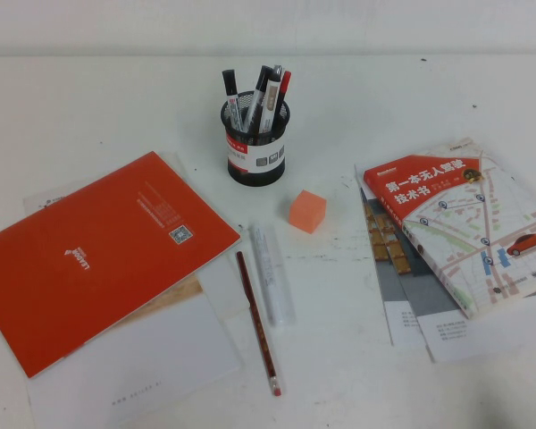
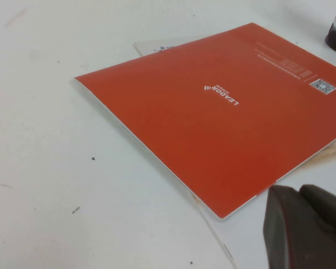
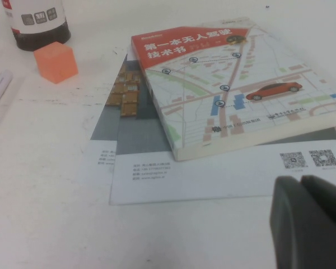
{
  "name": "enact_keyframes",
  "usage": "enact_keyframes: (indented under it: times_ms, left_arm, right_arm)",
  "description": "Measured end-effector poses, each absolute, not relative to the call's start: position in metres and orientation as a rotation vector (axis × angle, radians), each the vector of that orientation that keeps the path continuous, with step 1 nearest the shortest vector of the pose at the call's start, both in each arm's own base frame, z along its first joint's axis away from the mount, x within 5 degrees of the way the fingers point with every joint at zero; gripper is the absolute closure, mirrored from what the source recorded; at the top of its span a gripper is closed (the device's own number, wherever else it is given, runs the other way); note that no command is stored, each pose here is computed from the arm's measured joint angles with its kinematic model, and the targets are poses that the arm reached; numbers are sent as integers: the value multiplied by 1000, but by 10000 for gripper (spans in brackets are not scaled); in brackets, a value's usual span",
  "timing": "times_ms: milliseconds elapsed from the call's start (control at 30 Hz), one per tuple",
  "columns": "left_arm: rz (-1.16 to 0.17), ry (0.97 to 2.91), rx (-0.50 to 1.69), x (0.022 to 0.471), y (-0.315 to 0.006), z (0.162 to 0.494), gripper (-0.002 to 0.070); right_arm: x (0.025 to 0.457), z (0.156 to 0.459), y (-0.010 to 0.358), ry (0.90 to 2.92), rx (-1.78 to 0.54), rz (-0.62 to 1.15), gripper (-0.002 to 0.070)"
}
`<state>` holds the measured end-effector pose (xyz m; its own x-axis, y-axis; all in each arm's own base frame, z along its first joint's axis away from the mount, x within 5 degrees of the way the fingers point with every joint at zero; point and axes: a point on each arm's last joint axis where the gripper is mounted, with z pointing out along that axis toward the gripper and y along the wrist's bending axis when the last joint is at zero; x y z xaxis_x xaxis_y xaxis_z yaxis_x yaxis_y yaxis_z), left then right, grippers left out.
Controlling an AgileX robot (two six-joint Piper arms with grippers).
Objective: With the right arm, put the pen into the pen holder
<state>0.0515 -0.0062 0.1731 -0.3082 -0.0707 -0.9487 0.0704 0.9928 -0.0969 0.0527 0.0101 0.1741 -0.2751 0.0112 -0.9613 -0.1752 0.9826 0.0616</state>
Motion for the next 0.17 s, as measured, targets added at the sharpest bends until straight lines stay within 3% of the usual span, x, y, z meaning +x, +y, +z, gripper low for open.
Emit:
enact_keyframes:
  times_ms: [167]
  left_arm:
    - [-140, 1879, 0, 51, -6, 173, 677]
  right_arm:
    - [53, 174, 10, 1843, -118, 182, 695]
